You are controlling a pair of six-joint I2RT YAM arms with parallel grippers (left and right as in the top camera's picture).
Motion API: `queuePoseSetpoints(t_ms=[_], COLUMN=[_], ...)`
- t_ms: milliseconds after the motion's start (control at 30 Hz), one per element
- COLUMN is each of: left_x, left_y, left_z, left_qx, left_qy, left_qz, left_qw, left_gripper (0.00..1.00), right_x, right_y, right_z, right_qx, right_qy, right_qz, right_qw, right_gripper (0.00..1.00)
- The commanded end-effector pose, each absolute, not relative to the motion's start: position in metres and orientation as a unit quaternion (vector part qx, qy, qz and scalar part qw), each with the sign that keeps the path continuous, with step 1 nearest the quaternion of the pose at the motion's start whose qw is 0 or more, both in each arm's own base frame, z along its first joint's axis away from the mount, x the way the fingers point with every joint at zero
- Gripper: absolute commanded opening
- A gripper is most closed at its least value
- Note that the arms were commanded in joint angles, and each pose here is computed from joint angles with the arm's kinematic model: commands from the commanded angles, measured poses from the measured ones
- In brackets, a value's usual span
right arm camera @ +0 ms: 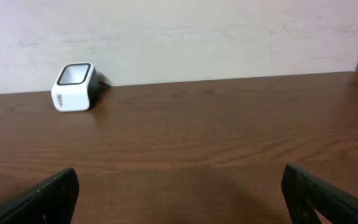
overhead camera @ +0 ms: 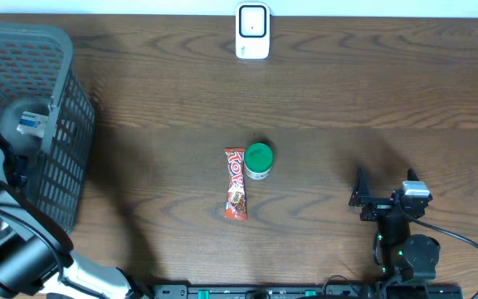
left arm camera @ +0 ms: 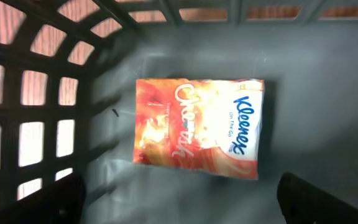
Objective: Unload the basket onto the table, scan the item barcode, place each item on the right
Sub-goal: 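Reach the left gripper into the basket toward the orange Kleenex pack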
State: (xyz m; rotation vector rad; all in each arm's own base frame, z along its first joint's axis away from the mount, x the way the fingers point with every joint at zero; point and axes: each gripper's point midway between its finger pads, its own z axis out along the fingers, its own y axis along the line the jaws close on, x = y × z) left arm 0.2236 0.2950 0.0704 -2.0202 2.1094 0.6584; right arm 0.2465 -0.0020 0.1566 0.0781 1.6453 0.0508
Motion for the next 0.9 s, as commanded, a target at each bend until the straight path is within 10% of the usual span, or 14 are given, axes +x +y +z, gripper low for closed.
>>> queuePoseSetpoints(t_ms=[0,867], left_x=[0.221,0.198], left_y=[0.299,0.314], left_z=[0.069,0.03], left_qx=[-0.674,-0.718], left_qy=[0.698,0.668], left_qz=[0.229,0.174], left_qw=[0.074,0.09], left_gripper=[0.98,0.98], right_x=[0.246,0.246], right_y=[-0.001,-0.001], right_z=[0.157,0.157], right_qx=[0.029,0.029], right_qy=[0.732,0.732], right_qz=[0.02,0.02], right_qw=[0.68,0.68], right_gripper=[0.99,0.99])
